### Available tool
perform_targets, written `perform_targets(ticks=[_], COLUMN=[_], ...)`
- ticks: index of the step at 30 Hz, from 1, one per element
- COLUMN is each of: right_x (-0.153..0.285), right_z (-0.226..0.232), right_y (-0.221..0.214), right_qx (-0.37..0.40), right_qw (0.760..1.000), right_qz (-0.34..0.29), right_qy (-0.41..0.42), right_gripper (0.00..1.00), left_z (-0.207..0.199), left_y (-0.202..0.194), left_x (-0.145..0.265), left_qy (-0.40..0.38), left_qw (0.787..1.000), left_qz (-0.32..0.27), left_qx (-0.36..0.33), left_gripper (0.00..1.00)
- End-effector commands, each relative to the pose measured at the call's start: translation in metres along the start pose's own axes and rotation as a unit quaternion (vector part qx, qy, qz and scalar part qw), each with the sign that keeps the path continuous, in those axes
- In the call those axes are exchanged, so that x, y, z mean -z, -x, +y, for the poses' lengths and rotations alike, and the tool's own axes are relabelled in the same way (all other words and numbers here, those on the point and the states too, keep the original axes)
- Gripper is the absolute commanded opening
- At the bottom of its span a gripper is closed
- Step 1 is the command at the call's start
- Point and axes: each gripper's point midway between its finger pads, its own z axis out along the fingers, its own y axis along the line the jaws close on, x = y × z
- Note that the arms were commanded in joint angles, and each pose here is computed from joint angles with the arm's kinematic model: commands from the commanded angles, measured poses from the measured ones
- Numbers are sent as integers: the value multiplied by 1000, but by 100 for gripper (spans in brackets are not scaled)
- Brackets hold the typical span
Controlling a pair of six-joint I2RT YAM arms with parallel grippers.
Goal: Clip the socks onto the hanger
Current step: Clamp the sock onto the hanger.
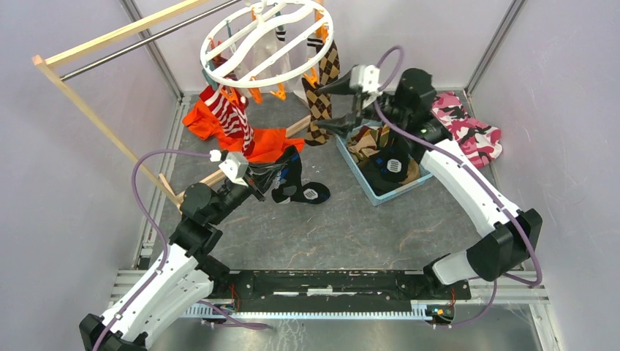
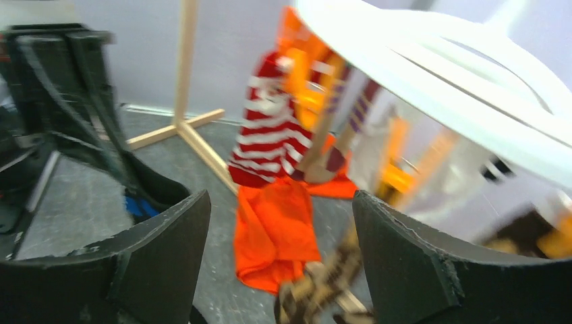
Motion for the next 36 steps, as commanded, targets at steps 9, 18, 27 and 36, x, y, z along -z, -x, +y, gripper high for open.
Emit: perform_targets(ticks=[9,18,27,36], right_x=[-55,-74,-87,-99], right_z=[30,6,0,-5], right_y=[59,62,55,49], right_qx=[62,19,3,-9], right_qw=[994,989,987,983], right_qz=[-49,-56,-57,-68], right_qy=[-70,-134,-152,-172], right_gripper=[74,68,68,71], left_z=[-2,-3,-3,-2], left_y=[30,35,34,35], left_x=[15,15,13,11], left_qy=[7,4,2,4], left_qw=[998,997,997,997], left_qz=[-51,-64,-65,-69], left_qx=[-35,-37,-37,-36], left_gripper=[2,2,2,2])
